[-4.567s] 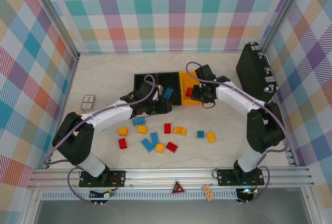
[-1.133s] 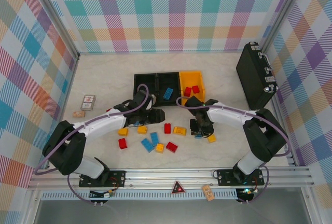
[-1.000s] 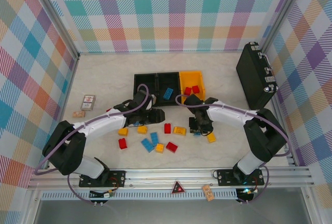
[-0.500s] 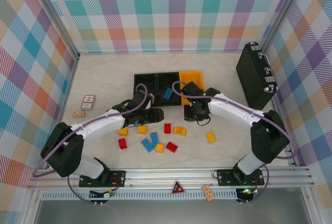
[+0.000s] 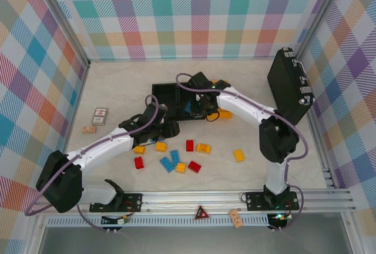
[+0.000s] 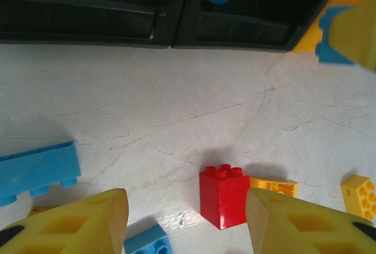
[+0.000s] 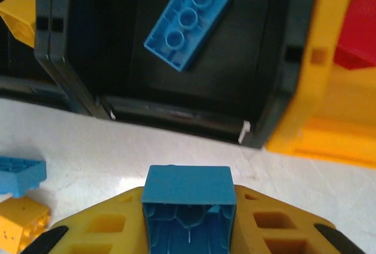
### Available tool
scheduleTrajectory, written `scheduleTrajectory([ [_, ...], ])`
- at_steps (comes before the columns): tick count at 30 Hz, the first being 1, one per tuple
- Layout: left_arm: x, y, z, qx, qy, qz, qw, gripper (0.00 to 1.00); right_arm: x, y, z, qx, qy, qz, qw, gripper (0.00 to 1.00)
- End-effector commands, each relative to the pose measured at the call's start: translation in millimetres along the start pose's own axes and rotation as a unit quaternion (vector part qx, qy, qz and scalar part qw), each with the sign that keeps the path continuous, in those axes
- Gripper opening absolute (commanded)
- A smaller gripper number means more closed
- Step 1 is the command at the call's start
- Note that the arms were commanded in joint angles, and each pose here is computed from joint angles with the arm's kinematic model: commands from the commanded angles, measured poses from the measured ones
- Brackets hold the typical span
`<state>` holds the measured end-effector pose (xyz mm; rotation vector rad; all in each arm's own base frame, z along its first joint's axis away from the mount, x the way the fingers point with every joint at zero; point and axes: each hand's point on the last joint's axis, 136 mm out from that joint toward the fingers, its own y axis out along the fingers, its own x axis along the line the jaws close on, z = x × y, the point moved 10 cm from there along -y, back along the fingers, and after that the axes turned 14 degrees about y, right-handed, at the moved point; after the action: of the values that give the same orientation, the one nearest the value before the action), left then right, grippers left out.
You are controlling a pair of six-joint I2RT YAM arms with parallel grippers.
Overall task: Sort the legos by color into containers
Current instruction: Place the lego in the container.
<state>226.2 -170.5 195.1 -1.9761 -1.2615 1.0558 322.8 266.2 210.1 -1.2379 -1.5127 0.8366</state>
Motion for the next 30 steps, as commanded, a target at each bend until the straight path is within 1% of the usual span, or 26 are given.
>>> scheduleTrajectory([
  [1,8,-5,4,0.005,-0.009,-0.019,1.0,0.55,3,3,-15,-0.008,-0.016,0.016,1.0,0.18],
  [9,12,-4,6,0.004,-0.012,-0.027,1.0,0.55,10,23,-38,-0.022,-0.024,0.066,0.997,0.19],
  [15,16,-3,8,0.007,-0.016,-0.032,0.999,0.55,11,30,-43,-0.027,-0.028,0.081,0.996,0.22],
  [17,16,-4,8,0.006,-0.017,-0.033,0.999,0.55,11,31,-43,-0.026,-0.028,0.081,0.996,0.24],
  [26,18,-4,7,0.005,-0.024,-0.038,0.999,0.55,14,22,-43,-0.036,-0.023,0.068,0.997,0.43],
  [30,19,-5,7,0.005,-0.029,-0.043,0.999,0.56,15,14,-45,-0.047,-0.023,0.062,0.997,0.45],
])
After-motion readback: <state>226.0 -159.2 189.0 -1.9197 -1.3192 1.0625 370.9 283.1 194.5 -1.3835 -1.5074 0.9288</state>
